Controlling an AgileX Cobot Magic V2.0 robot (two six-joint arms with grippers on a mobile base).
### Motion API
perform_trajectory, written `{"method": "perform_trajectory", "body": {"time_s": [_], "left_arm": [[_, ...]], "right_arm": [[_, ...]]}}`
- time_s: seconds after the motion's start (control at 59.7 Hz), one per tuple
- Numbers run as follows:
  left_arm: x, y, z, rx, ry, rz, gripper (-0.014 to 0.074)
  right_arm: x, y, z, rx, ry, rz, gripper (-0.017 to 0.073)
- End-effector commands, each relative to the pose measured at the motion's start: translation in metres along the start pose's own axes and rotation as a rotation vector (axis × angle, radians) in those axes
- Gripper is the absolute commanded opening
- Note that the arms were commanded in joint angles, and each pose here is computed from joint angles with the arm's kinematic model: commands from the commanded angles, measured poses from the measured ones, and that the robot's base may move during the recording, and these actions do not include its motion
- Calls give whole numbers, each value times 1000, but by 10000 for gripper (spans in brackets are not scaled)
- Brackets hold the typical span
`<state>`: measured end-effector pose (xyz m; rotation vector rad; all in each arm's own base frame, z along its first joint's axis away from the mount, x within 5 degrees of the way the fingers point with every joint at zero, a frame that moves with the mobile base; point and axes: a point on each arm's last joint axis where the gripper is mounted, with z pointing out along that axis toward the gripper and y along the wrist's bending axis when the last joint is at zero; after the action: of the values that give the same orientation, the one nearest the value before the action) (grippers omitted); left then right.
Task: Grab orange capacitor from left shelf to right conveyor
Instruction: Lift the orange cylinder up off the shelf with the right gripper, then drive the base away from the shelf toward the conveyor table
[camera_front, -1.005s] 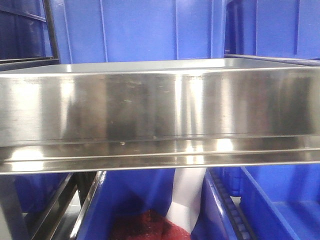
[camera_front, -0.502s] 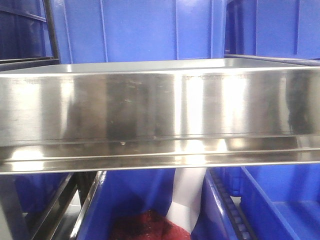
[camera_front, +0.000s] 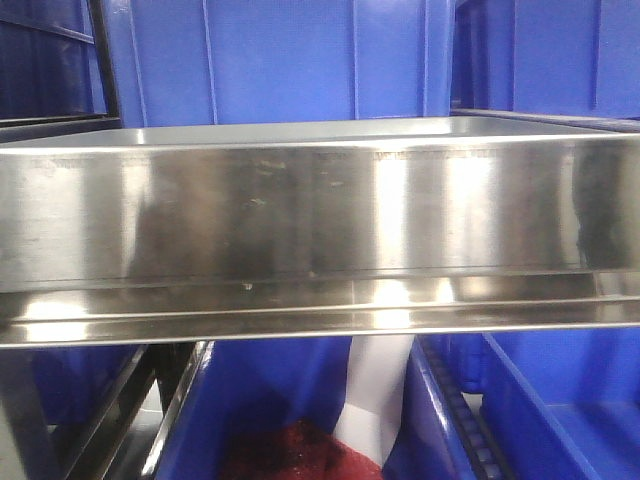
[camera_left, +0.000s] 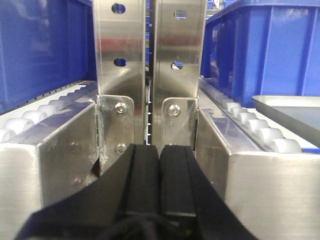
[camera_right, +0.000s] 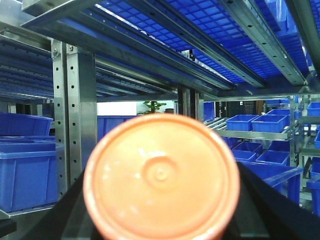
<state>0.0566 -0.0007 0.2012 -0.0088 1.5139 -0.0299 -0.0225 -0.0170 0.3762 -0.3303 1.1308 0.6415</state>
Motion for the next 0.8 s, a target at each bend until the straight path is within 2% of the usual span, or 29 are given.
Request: {"method": "perform_trajectory", "body": {"time_s": [0.0, 0.787], "left_arm": [[-1, 0, 0, 8, -74, -9, -126], [-1, 0, 0, 8, -74, -9, -126]], "right_arm": [[-14, 1, -3, -2, -107, -18, 52], [-14, 1, -3, -2, -107, -18, 52]]}}
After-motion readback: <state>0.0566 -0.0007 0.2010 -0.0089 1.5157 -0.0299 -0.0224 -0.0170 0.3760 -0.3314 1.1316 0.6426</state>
